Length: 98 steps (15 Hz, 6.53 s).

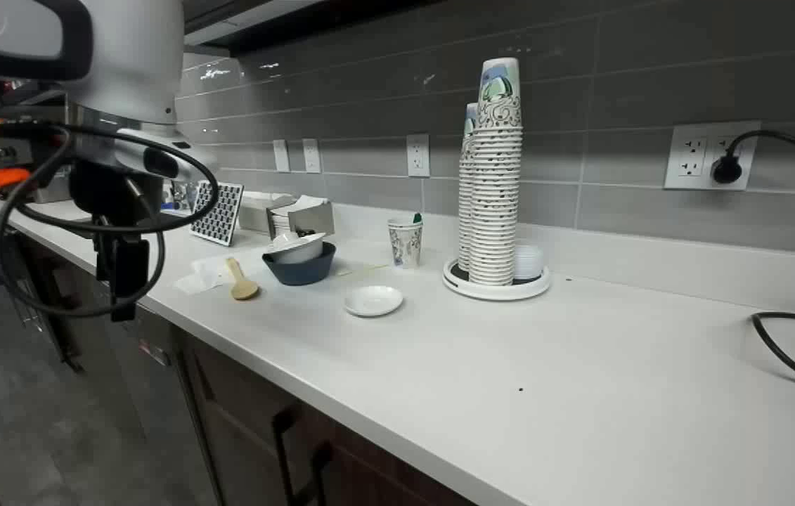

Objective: Put the black circular object on the small white plate on the right

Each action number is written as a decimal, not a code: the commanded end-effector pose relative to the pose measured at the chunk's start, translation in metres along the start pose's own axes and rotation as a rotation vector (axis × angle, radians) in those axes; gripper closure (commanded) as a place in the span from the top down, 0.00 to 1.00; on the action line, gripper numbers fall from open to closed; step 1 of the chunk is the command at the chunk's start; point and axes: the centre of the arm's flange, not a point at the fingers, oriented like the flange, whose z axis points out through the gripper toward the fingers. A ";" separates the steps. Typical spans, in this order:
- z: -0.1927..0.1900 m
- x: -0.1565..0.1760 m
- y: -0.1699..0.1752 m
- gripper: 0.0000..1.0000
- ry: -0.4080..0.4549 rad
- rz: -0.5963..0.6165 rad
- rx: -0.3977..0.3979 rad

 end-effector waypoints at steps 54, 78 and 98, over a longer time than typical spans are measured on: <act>0.000 0.000 0.000 1.00 0.000 0.000 0.000; -0.078 0.276 -0.303 1.00 0.616 -0.529 -0.045; -0.030 0.390 -0.376 1.00 0.536 -0.852 -0.122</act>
